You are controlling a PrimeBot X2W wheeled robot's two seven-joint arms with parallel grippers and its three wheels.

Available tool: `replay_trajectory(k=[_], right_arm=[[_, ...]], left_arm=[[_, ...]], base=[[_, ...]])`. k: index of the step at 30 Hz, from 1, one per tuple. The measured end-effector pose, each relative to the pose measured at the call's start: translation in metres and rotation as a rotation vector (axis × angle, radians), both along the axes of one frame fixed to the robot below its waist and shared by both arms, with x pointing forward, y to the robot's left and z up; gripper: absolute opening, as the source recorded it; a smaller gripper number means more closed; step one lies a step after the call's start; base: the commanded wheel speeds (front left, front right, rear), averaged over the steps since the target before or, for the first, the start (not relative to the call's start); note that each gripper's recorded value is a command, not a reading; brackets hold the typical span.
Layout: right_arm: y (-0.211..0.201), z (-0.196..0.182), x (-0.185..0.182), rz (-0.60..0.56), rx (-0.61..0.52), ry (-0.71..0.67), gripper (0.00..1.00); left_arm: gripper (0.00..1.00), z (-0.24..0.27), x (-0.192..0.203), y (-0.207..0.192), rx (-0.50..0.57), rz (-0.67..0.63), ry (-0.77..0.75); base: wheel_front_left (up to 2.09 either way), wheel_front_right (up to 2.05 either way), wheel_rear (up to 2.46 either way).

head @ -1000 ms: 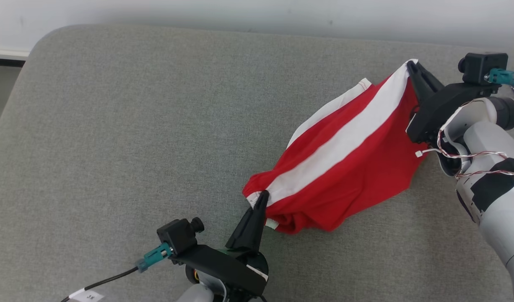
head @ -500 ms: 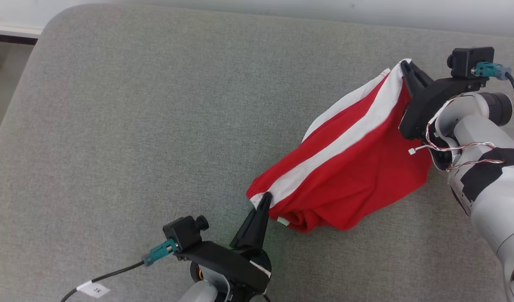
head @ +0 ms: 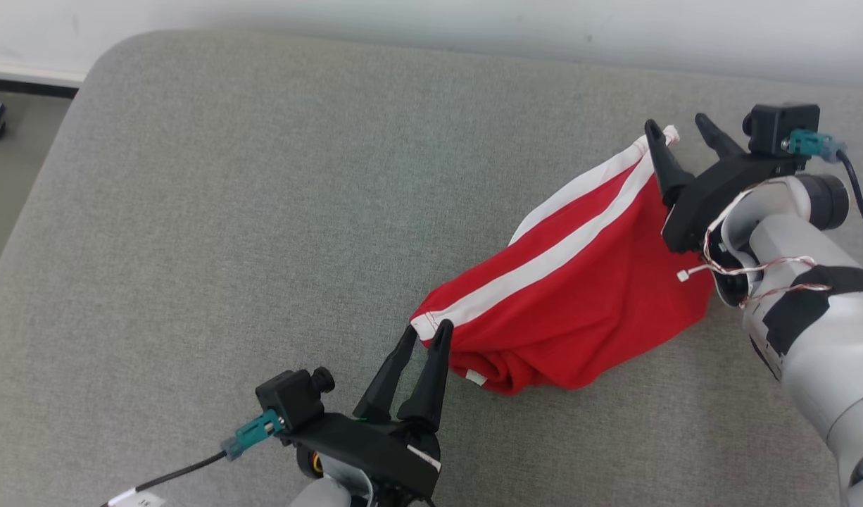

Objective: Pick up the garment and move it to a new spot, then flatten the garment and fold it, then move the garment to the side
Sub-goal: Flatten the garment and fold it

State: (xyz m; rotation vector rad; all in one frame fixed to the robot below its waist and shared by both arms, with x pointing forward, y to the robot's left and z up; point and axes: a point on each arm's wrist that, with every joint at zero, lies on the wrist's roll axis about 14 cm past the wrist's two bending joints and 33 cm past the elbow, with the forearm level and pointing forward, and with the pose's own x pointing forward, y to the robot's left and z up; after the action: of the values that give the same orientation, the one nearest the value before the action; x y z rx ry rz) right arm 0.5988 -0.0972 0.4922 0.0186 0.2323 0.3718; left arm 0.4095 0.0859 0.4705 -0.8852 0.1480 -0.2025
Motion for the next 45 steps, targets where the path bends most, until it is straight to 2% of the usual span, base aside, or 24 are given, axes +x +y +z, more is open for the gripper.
replay_trajectory(k=[4,11,20,27,32,38,39,41,42,43,45], right_arm=[[-0.009,0.007,-0.012,-0.005,0.003,-0.020,1.00],[-0.037,0.011,-0.032,-0.038,-0.018,-0.033,1.00],[-0.058,-0.006,-0.039,-0.081,-0.040,0.012,1.00],[-0.063,-0.031,-0.038,-0.103,-0.060,0.083,1.00],[-0.065,-0.052,-0.038,-0.111,-0.087,0.142,1.00],[-0.068,-0.073,-0.038,-0.133,-0.094,0.214,1.00],[-0.066,-0.077,-0.039,-0.132,-0.091,0.231,0.74],[-0.063,-0.083,-0.042,-0.130,-0.086,0.257,0.12],[-0.062,-0.084,-0.044,-0.132,-0.079,0.270,0.12],[-0.062,-0.085,-0.046,-0.134,-0.071,0.282,0.00],[-0.063,-0.086,-0.052,-0.133,-0.068,0.288,0.00]], left_arm=[[1.00,0.013,-0.008,0.007,0.088,0.021,-0.058],[1.00,0.046,-0.021,0.036,0.359,0.124,-0.203],[1.00,0.061,-0.039,0.105,0.577,0.346,-0.226],[1.00,0.059,-0.047,0.138,0.744,0.431,-0.201],[1.00,0.054,-0.050,0.153,0.815,0.455,-0.172],[1.00,0.045,-0.053,0.162,0.832,0.467,-0.134],[1.00,0.043,-0.053,0.163,0.834,0.468,-0.129],[1.00,0.041,-0.053,0.162,0.834,0.465,-0.124],[1.00,0.040,-0.054,0.162,0.833,0.464,-0.120],[1.00,0.039,-0.055,0.162,0.832,0.463,-0.116],[1.00,0.038,-0.056,0.162,0.830,0.460,-0.113]], base=[[0.00,0.00,0.00],[0.00,0.00,0.00],[0.00,0.00,0.00],[0.00,0.00,0.00],[0.00,0.00,0.00],[0.00,0.00,0.00],[0.00,0.00,0.00],[0.00,0.00,0.00],[0.00,0.00,0.00],[0.00,0.00,0.00],[0.00,0.00,0.00]])
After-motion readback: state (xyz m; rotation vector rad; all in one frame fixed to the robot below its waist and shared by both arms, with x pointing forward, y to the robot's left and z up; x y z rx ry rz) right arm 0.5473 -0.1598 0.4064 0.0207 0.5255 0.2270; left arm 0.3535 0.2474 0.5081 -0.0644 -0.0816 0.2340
